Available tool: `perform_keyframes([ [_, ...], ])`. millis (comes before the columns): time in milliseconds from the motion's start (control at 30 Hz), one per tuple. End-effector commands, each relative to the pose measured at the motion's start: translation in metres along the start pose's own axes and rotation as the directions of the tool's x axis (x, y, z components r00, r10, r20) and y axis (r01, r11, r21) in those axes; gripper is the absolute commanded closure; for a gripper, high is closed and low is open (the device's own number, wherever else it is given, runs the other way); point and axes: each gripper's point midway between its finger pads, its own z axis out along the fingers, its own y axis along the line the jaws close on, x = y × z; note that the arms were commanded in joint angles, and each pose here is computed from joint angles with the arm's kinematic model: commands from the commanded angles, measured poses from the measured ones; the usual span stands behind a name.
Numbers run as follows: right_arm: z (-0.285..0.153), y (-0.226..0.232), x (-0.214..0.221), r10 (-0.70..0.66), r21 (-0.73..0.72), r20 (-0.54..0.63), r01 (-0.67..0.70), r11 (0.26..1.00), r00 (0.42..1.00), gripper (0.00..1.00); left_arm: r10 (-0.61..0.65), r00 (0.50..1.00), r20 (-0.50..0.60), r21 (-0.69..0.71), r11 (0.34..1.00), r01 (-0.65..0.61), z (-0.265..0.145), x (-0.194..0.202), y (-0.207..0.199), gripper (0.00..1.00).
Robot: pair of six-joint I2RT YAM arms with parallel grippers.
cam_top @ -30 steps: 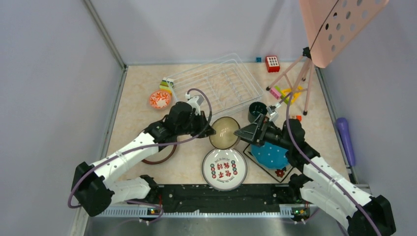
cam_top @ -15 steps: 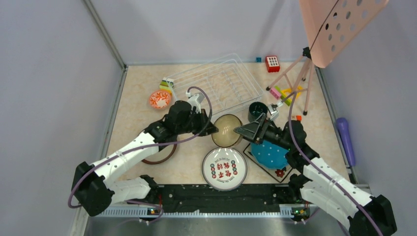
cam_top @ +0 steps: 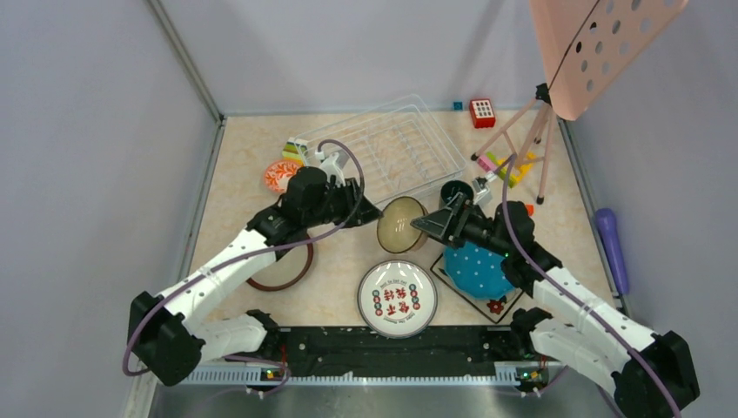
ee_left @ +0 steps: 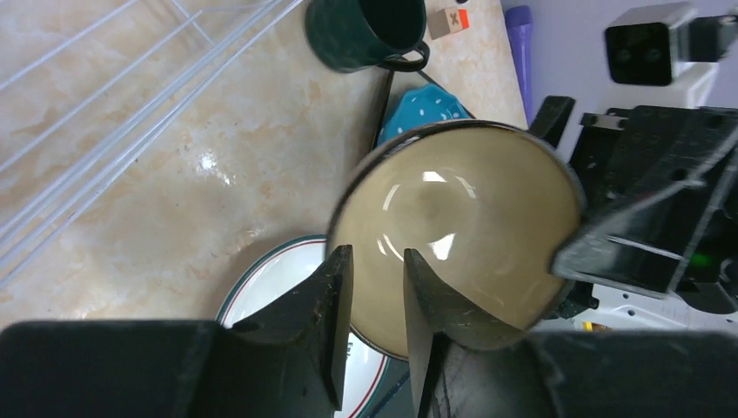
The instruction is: Load the mixed dishes into the dish rack
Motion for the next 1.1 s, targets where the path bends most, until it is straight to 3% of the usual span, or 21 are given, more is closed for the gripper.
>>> perform_keyframes([
  [0,0.005,0.028,-0.025,-0.094,-0.031,0.075,0.096,0.995,0.993,0.93,0.027,0.996,0.090,0.100,0.994,-0.036,-0.016,-0.032,-0.033,0.65],
  [300,0.012,0.047,-0.053,-0.229,0.030,0.111,0.227,0.973,0.967,0.98,0.068,0.983,0.170,-0.064,0.996,-0.057,-0.041,-0.055,0.000,0.53],
  [600,0.040,0.080,-0.087,-0.372,0.024,0.107,0.372,0.928,0.922,1.00,0.078,0.971,0.227,-0.201,0.979,-0.032,-0.062,-0.075,0.036,0.50],
  [833,0.083,0.083,-0.118,-0.558,0.048,0.066,0.556,0.830,0.828,1.00,0.060,0.953,0.297,-0.344,0.938,0.048,-0.086,-0.095,0.081,0.33],
  [1067,0.134,0.080,-0.145,-0.725,0.036,0.062,0.725,0.688,0.686,1.00,0.030,0.942,0.335,-0.385,0.916,0.108,-0.097,-0.105,0.108,0.31],
])
